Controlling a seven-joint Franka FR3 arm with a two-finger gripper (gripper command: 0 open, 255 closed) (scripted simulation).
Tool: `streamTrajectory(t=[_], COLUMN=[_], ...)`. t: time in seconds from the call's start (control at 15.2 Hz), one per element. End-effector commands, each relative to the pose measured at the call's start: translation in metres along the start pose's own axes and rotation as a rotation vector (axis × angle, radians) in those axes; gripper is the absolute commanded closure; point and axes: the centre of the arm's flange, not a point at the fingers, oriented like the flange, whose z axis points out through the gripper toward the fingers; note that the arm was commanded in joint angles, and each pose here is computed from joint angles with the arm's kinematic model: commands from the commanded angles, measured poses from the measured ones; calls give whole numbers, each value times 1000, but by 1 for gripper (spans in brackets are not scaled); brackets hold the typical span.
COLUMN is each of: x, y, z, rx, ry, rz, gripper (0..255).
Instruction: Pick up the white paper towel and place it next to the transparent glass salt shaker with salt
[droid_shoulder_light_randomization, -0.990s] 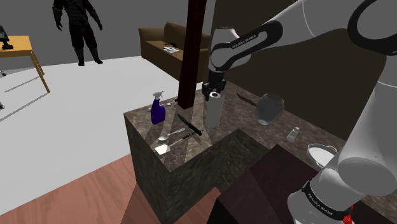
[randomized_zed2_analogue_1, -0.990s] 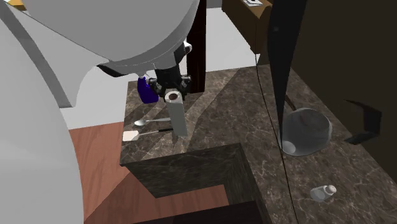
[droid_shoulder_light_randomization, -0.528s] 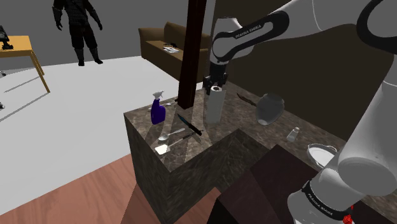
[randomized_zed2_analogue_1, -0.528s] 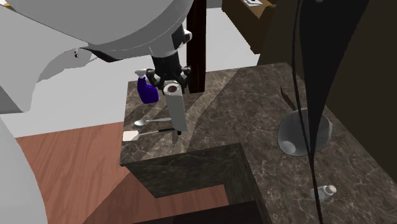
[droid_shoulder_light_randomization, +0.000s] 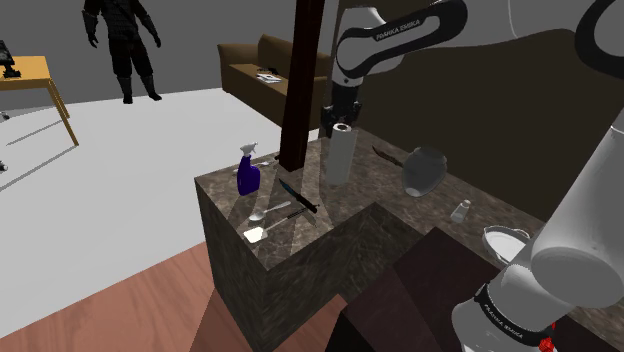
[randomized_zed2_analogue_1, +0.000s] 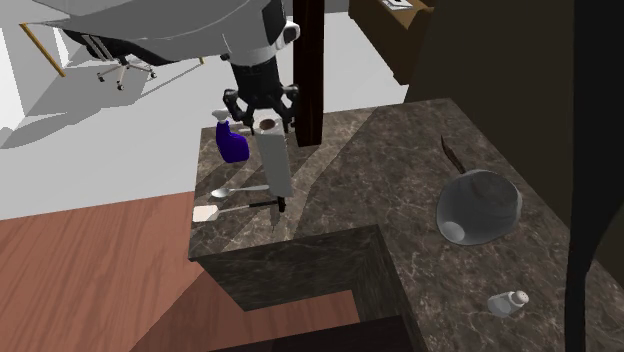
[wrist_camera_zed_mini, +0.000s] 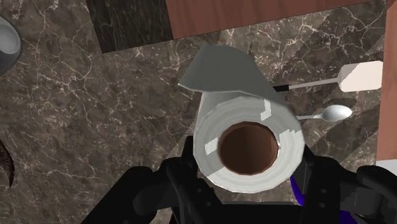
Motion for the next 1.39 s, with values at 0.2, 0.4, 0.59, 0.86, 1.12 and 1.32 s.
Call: streamTrajectory(t=[0.2,0.4,0.59,0.86,1.12,1.32], x=[0,1,1,-10,-34,-52], y=[2,3,3,27,75,110], z=[-26,-42,-58,-66,-65,-64], rx=[0,0,0,0,0,0], ry=[-1,-1,-1,-1,-1,-1], rz=[0,0,0,0,0,0], gripper=[255,255,255,255,255,255])
